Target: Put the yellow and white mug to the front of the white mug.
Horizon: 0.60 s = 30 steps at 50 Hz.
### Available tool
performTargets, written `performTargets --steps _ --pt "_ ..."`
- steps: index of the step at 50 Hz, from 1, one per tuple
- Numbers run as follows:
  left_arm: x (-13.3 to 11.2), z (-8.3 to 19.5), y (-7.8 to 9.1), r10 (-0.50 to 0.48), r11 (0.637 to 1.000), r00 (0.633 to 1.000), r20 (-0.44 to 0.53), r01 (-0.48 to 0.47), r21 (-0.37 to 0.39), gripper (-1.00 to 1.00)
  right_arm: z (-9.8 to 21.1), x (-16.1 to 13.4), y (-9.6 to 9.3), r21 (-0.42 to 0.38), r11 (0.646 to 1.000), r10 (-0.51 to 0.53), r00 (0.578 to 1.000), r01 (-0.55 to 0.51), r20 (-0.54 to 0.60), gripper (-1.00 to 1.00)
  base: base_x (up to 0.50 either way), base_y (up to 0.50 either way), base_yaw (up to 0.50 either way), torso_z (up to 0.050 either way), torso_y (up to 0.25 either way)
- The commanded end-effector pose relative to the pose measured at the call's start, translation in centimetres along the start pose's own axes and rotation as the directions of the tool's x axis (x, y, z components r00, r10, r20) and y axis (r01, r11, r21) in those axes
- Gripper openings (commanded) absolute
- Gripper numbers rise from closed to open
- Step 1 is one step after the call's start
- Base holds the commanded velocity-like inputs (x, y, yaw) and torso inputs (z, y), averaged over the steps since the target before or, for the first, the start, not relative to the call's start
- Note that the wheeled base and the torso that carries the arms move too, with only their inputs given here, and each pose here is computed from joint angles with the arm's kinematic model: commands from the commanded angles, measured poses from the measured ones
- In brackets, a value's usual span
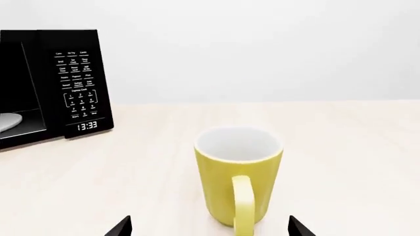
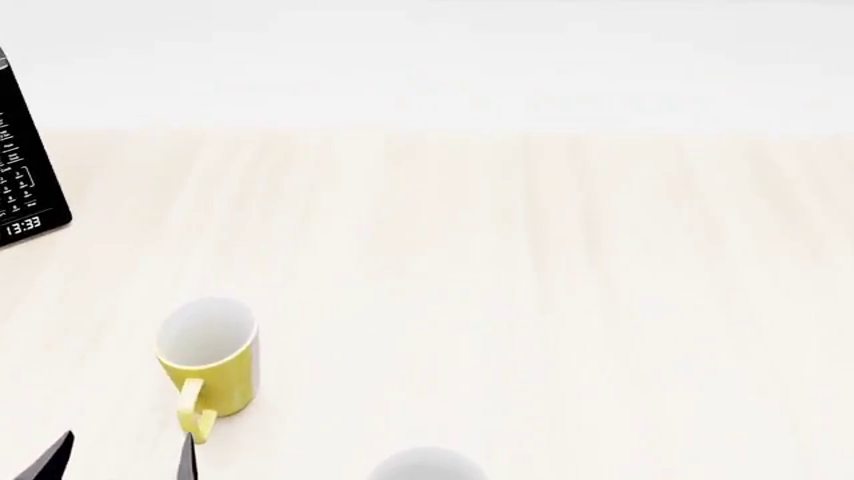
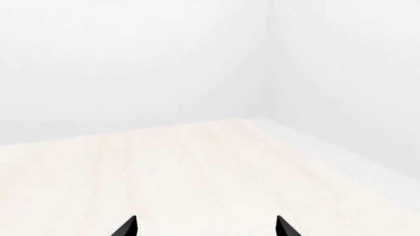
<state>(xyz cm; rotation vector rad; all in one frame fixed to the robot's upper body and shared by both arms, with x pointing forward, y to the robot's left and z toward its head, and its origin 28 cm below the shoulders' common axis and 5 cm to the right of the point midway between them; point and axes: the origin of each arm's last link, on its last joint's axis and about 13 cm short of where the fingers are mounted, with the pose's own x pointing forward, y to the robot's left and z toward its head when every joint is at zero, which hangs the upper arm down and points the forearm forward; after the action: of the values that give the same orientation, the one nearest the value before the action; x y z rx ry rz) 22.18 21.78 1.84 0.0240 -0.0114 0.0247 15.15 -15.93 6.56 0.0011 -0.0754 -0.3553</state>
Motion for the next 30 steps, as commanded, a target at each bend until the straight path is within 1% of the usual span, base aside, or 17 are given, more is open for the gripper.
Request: performTargets --steps 1,2,6,10,17,22,27,30 --pt "1.4 -0.3 -0.2 -0.005 1.000 0.999 -0.049 0.007 0.028 1.00 -0.1 0.0 0.0 -0.004 1.000 0.001 1.000 -0.001 -0.007 1.00 0.00 0.00 0.00 0.000 0.000" --pt "1.6 -0.5 -0.3 0.000 0.999 0.998 -0.062 0.002 0.047 1.00 -0.1 0.0 0.1 -0.004 1.000 0.001 1.000 -0.001 -0.007 1.00 0.00 0.00 0.00 0.000 0.000" --pt "2.1 -0.6 -0.6 0.007 0.997 0.998 -0.066 -0.002 0.080 1.00 -0.2 0.1 0.1 -0.003 1.000 -0.001 1.000 0.001 -0.008 1.00 0.00 0.00 0.00 0.000 0.000" --pt "2.5 -0.5 -1.1 0.015 0.995 0.998 -0.068 -0.009 0.097 1.00 -0.4 0.1 0.1 -0.003 1.000 0.000 1.000 0.000 -0.013 1.00 0.00 0.00 0.00 0.000 0.000" --pt "3.3 -0.6 -1.5 0.035 0.994 0.996 -0.086 -0.026 0.101 1.00 -0.3 0.0 0.0 0.000 1.000 -0.003 1.000 0.003 -0.011 1.00 0.00 0.00 0.00 0.000 0.000" --pt "3.5 -0.3 -1.9 0.025 0.995 0.997 -0.079 -0.018 0.096 1.00 -0.4 0.1 0.0 0.002 1.000 -0.002 1.000 0.002 -0.013 1.00 0.00 0.00 0.00 0.000 0.000" --pt "4.1 -0.2 -2.1 0.030 0.997 0.995 -0.093 -0.023 0.074 1.00 -0.5 0.0 -0.1 0.004 1.000 -0.003 1.000 0.003 -0.014 1.00 0.00 0.00 0.00 0.000 0.000" --pt "4.5 -0.3 -2.3 0.027 0.999 0.990 -0.136 -0.024 0.021 1.00 -0.5 0.1 -0.1 0.004 1.000 -0.003 1.000 0.003 -0.014 1.00 0.00 0.00 0.00 0.000 0.000"
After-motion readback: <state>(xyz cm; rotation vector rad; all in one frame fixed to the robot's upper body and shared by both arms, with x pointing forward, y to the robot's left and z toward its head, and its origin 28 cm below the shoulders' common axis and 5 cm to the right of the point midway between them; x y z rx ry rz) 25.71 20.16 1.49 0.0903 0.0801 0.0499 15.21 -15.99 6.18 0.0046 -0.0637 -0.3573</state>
